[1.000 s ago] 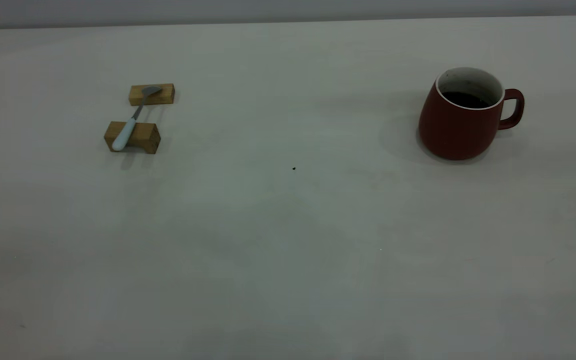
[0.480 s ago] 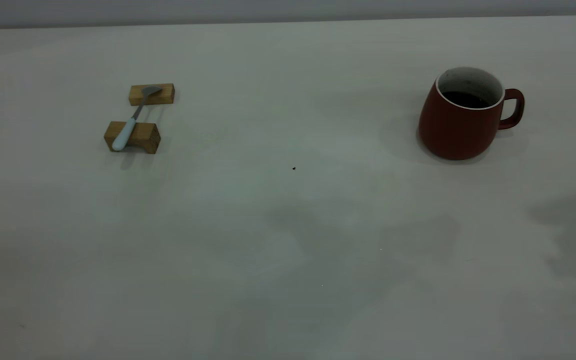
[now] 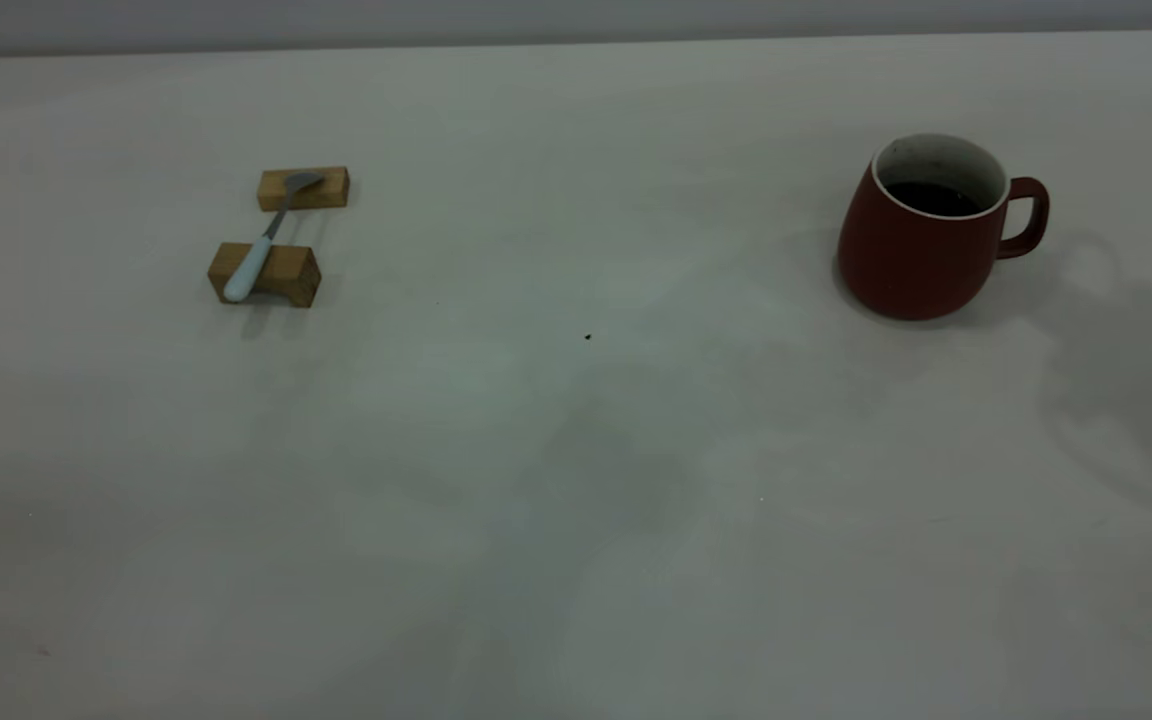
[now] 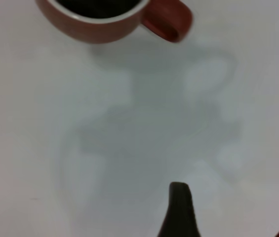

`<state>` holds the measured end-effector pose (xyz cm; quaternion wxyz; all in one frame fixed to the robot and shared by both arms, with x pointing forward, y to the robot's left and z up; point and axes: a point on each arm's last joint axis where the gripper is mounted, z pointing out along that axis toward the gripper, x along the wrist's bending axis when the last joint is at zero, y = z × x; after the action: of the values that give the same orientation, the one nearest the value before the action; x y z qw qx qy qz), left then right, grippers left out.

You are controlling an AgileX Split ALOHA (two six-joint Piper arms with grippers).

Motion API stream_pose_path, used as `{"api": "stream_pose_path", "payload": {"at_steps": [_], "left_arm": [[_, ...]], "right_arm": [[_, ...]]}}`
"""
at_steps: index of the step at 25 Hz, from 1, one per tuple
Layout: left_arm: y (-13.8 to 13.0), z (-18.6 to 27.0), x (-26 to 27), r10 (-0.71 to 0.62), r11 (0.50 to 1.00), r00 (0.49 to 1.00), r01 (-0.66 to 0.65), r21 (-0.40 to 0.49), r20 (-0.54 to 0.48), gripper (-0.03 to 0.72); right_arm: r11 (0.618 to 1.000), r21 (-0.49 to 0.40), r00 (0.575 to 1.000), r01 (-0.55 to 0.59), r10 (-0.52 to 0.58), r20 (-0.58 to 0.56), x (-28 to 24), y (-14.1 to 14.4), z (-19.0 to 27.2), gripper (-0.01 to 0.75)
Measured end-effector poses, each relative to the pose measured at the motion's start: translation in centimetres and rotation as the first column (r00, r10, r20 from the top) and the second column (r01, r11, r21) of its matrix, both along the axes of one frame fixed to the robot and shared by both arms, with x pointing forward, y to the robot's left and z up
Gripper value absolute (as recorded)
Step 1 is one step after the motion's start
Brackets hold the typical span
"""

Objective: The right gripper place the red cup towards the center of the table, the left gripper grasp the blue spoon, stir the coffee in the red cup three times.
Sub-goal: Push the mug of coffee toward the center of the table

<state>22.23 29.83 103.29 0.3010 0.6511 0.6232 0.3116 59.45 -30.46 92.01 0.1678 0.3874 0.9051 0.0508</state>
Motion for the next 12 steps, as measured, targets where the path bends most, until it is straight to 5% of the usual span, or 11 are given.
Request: {"api": "stream_pose_path", "payload": {"at_steps": [7, 12], "left_arm": [[0.0, 0.0, 0.0, 0.0, 1.0, 1.0, 0.0, 0.0, 0.0, 0.571], [0.0, 0.0, 0.0, 0.0, 1.0, 1.0, 0.0, 0.0, 0.0, 0.571]], "right_arm": [[0.966, -0.088, 0.97, -0.242, 0.237, -0.059, 4.1, 0.0, -3.9, 0.625], [0.882, -0.175, 0.899, -0.437, 0.426, -0.1, 5.3, 0.4, -5.8, 0.614]]}}
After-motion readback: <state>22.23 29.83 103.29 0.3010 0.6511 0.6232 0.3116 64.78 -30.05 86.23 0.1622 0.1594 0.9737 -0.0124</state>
